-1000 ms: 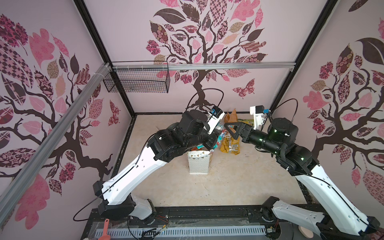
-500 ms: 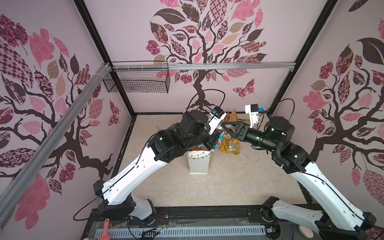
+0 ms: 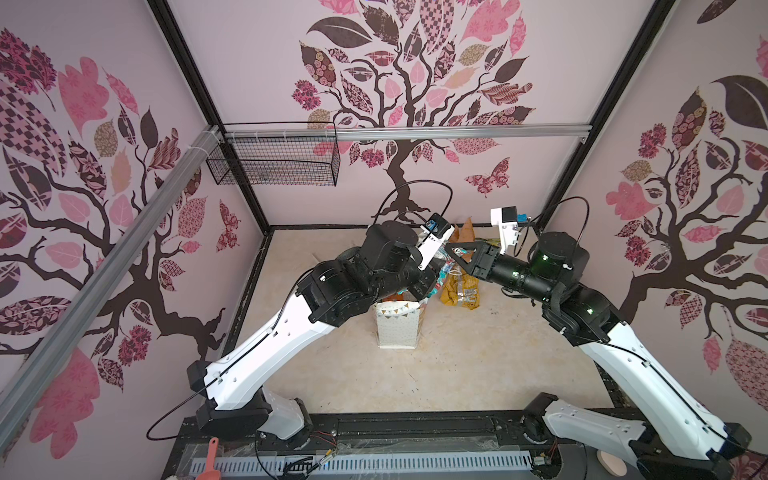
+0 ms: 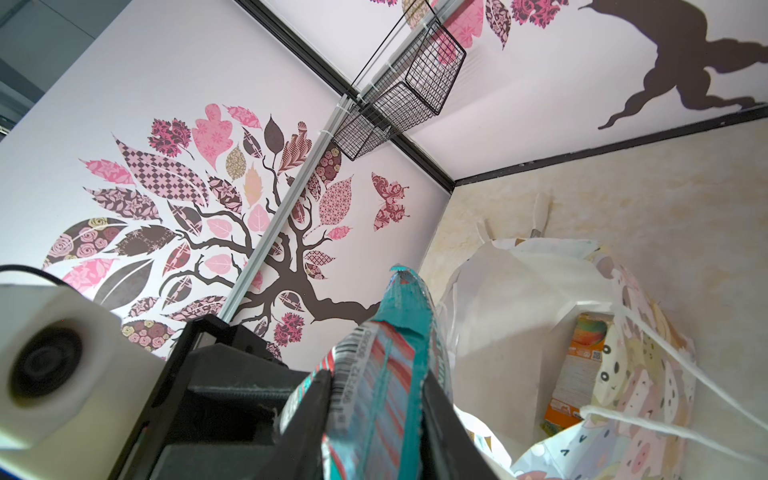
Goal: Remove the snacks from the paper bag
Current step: 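Hand the teal snack bag from the left gripper to the right gripper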
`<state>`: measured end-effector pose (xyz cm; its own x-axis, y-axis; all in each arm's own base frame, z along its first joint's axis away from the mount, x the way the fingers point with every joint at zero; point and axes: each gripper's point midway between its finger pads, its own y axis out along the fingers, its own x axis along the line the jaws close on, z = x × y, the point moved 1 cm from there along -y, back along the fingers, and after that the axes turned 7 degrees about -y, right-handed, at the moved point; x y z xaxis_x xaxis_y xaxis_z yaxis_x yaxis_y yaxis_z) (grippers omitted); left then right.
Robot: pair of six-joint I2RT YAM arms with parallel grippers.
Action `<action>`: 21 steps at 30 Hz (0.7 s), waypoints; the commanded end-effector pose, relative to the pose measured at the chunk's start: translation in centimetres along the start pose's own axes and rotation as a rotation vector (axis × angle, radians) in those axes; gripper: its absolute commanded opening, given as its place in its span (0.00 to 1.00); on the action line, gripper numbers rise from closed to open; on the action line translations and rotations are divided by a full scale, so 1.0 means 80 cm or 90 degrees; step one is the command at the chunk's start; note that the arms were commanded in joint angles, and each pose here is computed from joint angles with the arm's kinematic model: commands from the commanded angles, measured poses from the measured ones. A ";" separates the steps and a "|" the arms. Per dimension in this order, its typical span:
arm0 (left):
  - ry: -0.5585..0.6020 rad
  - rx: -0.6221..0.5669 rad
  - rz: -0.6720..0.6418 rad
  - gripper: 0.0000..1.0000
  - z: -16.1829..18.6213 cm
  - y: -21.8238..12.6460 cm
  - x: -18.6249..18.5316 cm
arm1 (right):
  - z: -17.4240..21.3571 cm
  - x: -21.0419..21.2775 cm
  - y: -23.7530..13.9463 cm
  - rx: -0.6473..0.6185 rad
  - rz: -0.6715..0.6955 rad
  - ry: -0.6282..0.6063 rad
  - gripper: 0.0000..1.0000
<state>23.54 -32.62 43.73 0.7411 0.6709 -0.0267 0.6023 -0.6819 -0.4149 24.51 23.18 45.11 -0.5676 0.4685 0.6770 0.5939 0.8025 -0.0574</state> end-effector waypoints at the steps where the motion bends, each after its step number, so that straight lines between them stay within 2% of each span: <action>1: 0.011 -0.025 0.002 0.00 -0.008 0.003 -0.004 | -0.003 0.012 0.001 -0.003 -0.028 -0.006 0.26; 4: 0.015 -0.031 -0.007 0.01 -0.005 0.003 -0.001 | -0.003 0.009 0.001 -0.007 -0.022 -0.002 0.21; 11: 0.022 -0.046 -0.001 0.24 -0.002 -0.005 -0.001 | -0.012 0.008 0.001 -0.025 -0.010 -0.002 0.00; 21: 0.046 -0.092 -0.009 0.51 -0.001 -0.047 0.008 | -0.028 0.010 0.014 -0.045 -0.006 0.003 0.00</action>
<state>22.16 -30.44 44.22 0.7522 0.6583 0.0287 0.6279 -0.7030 -0.3341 26.12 23.78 43.29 -0.5149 0.4989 0.6971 0.6131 0.7827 -0.1073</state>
